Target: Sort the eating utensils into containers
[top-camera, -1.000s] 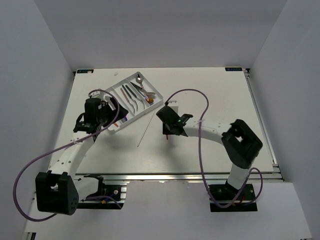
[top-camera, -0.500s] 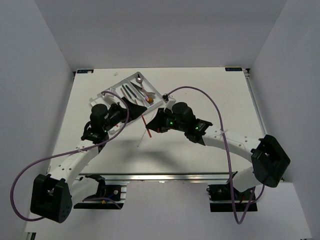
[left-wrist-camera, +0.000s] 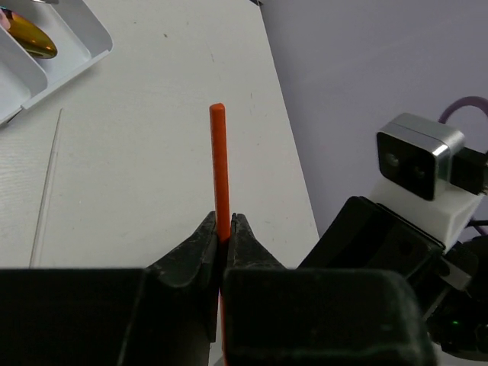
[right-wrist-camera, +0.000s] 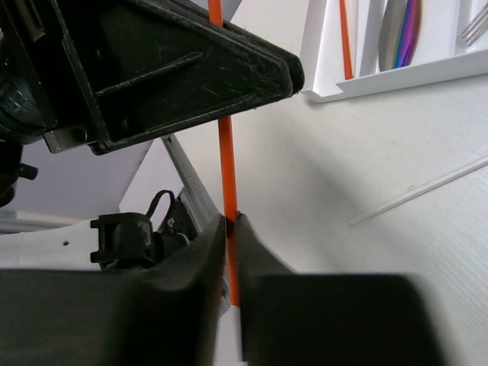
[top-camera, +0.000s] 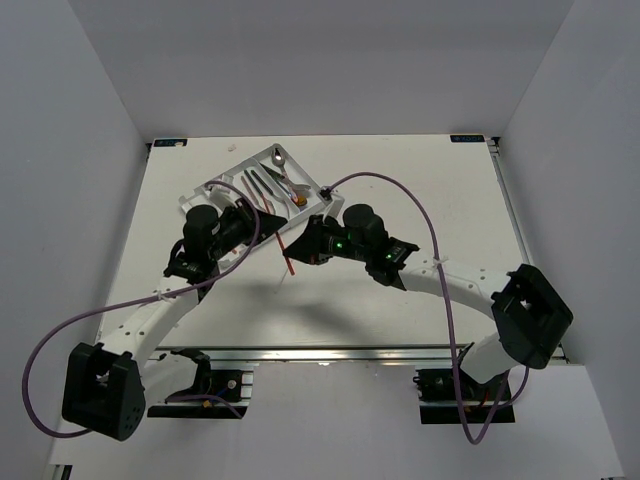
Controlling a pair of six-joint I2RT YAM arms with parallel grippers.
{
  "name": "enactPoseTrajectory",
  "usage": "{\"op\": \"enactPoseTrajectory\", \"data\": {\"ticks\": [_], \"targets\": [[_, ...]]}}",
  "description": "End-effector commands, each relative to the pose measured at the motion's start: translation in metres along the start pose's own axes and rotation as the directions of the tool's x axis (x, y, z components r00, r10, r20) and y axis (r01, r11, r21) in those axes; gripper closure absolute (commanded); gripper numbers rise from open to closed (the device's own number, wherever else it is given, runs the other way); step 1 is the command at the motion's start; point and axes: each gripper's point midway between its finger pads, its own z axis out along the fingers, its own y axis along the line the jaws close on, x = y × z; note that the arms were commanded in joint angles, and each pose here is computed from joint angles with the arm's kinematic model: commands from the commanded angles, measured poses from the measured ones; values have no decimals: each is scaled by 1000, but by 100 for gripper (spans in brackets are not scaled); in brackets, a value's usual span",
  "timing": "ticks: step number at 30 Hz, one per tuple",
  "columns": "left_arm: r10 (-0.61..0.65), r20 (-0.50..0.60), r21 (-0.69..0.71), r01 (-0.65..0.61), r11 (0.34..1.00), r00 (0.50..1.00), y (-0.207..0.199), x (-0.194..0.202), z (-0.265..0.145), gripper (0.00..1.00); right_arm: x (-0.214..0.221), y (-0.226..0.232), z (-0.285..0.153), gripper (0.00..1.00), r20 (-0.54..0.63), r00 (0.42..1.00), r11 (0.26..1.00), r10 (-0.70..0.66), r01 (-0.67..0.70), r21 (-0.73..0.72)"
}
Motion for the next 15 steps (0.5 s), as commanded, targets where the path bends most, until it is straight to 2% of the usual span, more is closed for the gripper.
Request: {"op": "enactPoseTrajectory", "data": {"ticks": [1,2,3,4,5,6,7,8,9,10,12,15], "targets": [[9,53,-47,-6,999,999,-2,-19,4,90,-30,11,-2,77,96,995,999,-30,31,-8],[43,86,-99,-34,994,995,-1,-34,5,90,-29,0,-4,60,91,995,999,-25,20,50],[54,100,-185,-34,982,994,11,-41,5,87,-38,-10,-9,30,137,990,992,-32,15,121],[62,84,-418,-21,908,995,61,-39,-3,87,-40,-17,-12,14,145,989,986,-36,12,166],[97,125,-487,-24,873,987,61,-66,-6,87,-41,-24,-16,11,150,988,977,-43,10,211],[108,117,-559,-24,829,987,75,-73,-10,87,-45,-40,-24,11,164,984,950,-64,10,313],[85,71,-658,-17,753,994,110,-71,-14,87,-45,-48,-27,11,159,985,933,-72,10,360],[94,60,-706,-24,708,994,124,-79,-18,87,-46,-56,-31,11,157,984,915,-80,10,404],[96,65,-719,-20,694,993,126,-95,-16,87,-47,-70,-39,11,149,984,873,-93,9,487],[59,33,-772,-12,635,998,155,-93,-18,88,-45,-77,-44,11,139,986,848,-94,6,530],[68,27,-832,-16,555,997,175,-109,-24,88,-50,-96,-56,11,156,982,773,-108,-16,634],[62,16,-899,-12,437,998,212,-123,-31,88,-48,-109,-70,11,150,983,704,-108,-31,710]]}}
